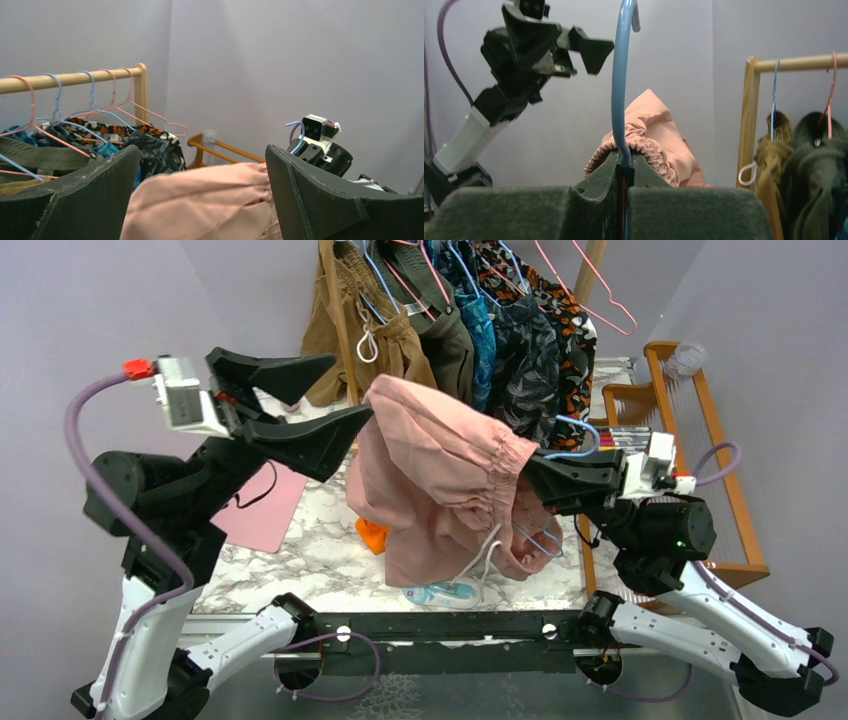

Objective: Place the shorts on the hanger
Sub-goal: Hang the shorts on the hanger.

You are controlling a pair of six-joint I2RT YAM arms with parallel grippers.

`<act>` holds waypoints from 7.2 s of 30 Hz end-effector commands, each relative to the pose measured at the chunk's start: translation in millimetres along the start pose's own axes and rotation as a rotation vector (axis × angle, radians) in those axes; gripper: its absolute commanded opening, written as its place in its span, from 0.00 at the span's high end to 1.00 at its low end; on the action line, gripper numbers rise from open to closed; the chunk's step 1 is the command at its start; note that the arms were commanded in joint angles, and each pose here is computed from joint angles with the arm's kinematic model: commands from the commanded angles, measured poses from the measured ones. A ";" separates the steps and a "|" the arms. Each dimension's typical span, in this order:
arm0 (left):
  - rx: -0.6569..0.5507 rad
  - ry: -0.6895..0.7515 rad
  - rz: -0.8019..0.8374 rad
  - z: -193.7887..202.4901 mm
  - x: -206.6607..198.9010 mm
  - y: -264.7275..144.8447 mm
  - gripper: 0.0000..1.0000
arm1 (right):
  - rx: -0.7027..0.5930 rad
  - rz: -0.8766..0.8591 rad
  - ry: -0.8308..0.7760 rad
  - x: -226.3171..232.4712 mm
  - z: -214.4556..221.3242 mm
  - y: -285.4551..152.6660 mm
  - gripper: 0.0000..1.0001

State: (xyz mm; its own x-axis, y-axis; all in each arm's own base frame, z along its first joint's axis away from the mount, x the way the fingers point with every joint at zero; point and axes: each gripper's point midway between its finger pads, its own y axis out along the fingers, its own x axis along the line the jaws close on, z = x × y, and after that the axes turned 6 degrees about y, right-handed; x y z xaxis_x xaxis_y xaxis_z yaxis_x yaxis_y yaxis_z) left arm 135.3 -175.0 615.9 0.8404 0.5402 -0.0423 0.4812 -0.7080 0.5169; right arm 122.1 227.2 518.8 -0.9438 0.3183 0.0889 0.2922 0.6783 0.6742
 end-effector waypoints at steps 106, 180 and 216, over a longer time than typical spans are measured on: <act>0.782 0.091 0.687 263.0 -103.9 -62.0 1.00 | 0.252 -0.245 0.315 47.1 103.7 -55.7 0.66; 0.636 -0.029 0.757 261.8 -128.8 -44.1 0.68 | 0.284 -0.128 0.283 32.7 81.2 -37.1 0.99; 0.450 0.261 0.185 197.3 -29.2 -56.4 1.00 | 0.423 0.152 0.170 -3.4 52.0 -47.7 0.21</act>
State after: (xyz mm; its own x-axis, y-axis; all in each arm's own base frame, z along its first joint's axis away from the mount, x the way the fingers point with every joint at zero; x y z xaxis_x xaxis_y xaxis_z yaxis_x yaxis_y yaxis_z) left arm 110.5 -283.9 355.1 0.9662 0.1924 0.1717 0.2179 -0.9652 -0.1445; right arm 108.4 259.4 435.3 -0.9402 0.1947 0.2795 0.2811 0.9069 0.3140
